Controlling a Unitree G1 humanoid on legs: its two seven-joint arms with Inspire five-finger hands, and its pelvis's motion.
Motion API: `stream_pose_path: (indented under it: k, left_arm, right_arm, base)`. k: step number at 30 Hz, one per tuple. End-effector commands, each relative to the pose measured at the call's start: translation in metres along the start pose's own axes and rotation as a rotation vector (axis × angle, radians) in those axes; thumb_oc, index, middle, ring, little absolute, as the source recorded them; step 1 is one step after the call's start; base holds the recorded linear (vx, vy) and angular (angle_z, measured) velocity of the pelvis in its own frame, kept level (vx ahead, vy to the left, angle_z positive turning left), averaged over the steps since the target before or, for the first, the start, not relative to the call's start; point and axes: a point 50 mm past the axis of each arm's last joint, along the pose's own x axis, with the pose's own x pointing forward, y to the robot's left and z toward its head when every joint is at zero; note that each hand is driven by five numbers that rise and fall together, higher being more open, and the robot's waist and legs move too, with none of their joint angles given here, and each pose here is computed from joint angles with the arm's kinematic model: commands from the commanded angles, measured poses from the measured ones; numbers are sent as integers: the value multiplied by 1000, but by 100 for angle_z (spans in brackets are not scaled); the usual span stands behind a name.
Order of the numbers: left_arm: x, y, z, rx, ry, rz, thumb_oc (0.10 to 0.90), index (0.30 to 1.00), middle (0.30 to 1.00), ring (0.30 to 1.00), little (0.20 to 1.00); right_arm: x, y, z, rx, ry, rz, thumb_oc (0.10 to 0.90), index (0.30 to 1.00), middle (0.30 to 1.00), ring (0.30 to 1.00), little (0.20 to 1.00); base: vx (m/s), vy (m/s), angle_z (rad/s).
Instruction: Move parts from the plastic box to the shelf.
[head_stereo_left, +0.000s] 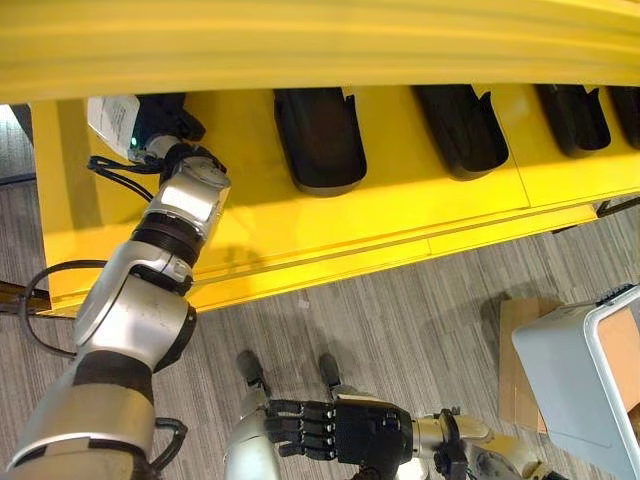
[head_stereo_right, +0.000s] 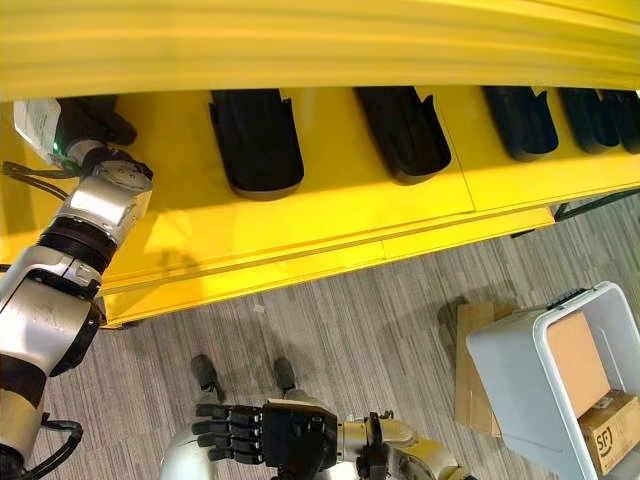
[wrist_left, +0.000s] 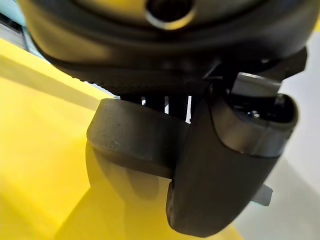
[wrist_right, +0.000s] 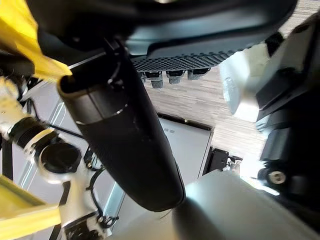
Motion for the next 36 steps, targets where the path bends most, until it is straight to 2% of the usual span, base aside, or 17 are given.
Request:
stream_pose_path:
  k: [1,15,24,36]
  left_arm:
    - [11,14,26,-182,30,32,400,300,300,300,300]
    - [-3,-4,-8,-56,42,-20,400,300,300,300,300]
    - [-22,-21,-49,25,86,-114,400,300,300,300,300]
    - [-11,-10,-63,-39,167,-44,400,300,300,300,300]
  right_arm:
    - [9,15,15,-44,-113,127,900,1000,1000,1000,1000]
    - [21,22,16,-65,-121,142,900,1000,1000,1000,1000]
    - [28,24,17,-59,-118,139,900,1000,1000,1000,1000]
    - [26,25,17,-44,-89,140,900,1000,1000,1000,1000]
  base:
    - [-43,-41,-5]
    - [-63,-69,9]
    - [13,-53,10]
    - [21,5,0]
